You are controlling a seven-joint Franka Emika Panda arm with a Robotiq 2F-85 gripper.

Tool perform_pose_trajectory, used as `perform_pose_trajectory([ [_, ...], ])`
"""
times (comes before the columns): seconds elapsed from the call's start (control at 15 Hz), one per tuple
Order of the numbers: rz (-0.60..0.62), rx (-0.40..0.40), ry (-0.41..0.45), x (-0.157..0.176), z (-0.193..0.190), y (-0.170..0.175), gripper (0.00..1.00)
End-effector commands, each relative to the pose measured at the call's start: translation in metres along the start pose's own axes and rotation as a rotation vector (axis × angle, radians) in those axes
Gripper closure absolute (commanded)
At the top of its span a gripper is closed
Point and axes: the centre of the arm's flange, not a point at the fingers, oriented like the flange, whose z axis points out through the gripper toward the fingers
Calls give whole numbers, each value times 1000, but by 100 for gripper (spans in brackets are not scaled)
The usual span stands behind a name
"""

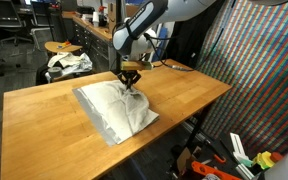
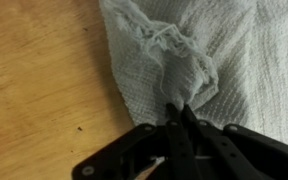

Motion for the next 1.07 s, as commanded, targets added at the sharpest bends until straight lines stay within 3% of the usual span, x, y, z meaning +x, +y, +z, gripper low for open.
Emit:
perform_pose_trajectory([
  [0.0, 33, -1, 31, 11, -11, -1, 93],
  [0.4, 39, -13, 23, 33, -21, 13, 93],
  [0.47, 43, -15, 16, 37, -22, 15, 88],
  [0.53, 50, -15, 11, 40, -23, 18, 67],
  [0.73, 54, -9, -10, 45, -26, 25, 57],
  [1.0, 12, 15, -19, 38, -35, 31, 26],
])
